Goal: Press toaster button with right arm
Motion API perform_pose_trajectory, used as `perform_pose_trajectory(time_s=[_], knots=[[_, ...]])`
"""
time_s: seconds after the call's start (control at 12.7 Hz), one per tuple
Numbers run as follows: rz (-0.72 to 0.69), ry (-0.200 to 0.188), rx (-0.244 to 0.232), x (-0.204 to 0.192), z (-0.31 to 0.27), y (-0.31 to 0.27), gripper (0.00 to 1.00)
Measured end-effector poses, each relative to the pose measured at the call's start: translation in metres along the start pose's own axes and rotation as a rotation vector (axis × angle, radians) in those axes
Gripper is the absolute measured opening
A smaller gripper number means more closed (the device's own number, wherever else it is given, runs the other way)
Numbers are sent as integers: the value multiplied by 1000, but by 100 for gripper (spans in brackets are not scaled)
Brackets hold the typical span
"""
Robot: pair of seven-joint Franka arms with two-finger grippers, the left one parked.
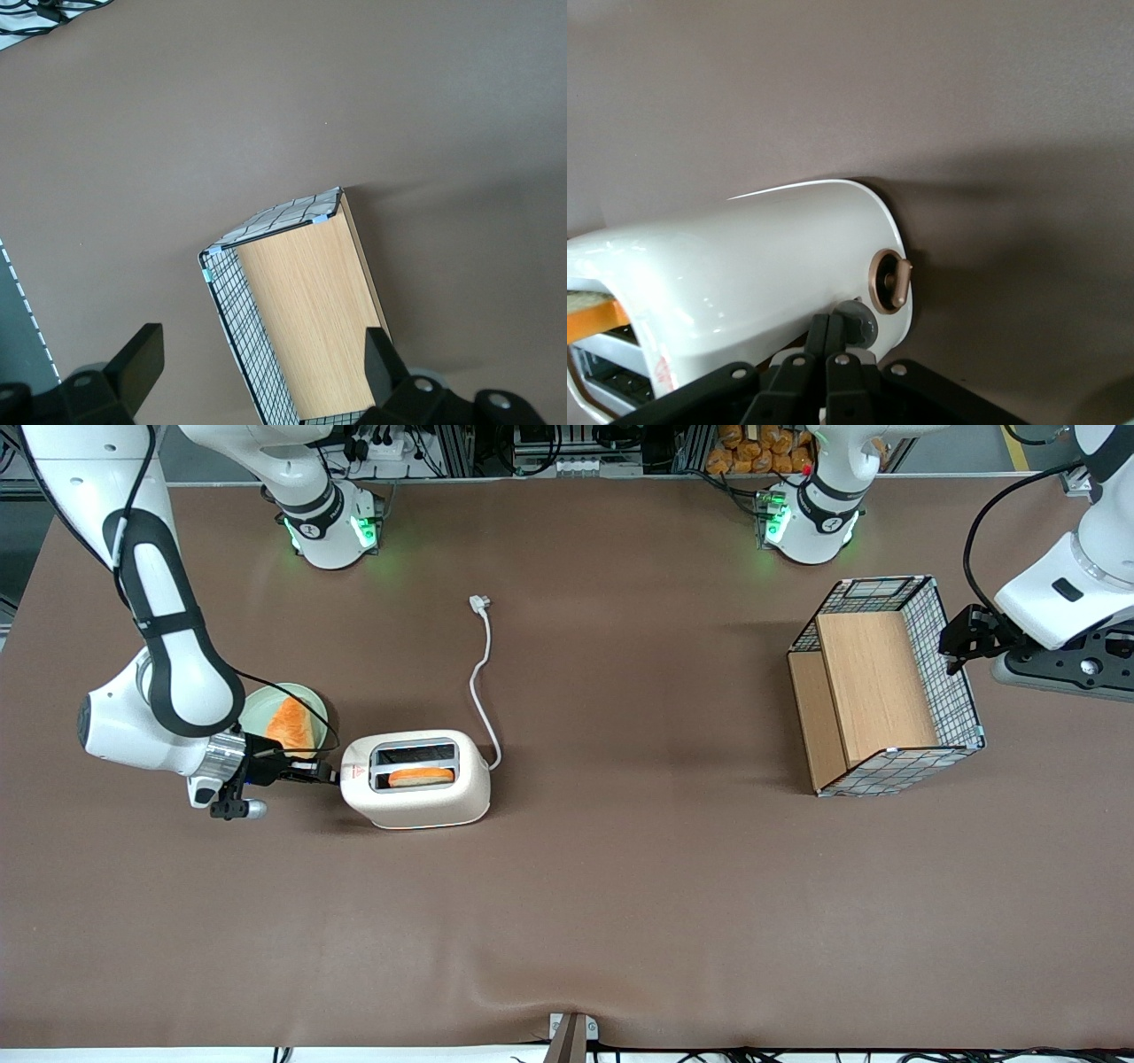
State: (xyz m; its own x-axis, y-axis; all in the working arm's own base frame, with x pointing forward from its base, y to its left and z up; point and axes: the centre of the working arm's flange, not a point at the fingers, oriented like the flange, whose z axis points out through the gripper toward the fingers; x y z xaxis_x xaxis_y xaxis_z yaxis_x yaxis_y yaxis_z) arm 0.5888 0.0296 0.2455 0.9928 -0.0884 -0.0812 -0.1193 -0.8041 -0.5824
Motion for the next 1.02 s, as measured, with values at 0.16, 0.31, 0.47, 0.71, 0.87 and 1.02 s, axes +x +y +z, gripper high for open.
perform_pose_trajectory(time_s=[0.16,0.31,0.47,0.71,0.87,1.02], knots=[[-6,2,13,0,4,5,1],[-10,4,28,0,8,10,1],[-6,5,39,0,9,13,1],[-1,9,46,0,9,15,1],[1,9,46,0,9,15,8],[-3,16,43,1,8,16,27]])
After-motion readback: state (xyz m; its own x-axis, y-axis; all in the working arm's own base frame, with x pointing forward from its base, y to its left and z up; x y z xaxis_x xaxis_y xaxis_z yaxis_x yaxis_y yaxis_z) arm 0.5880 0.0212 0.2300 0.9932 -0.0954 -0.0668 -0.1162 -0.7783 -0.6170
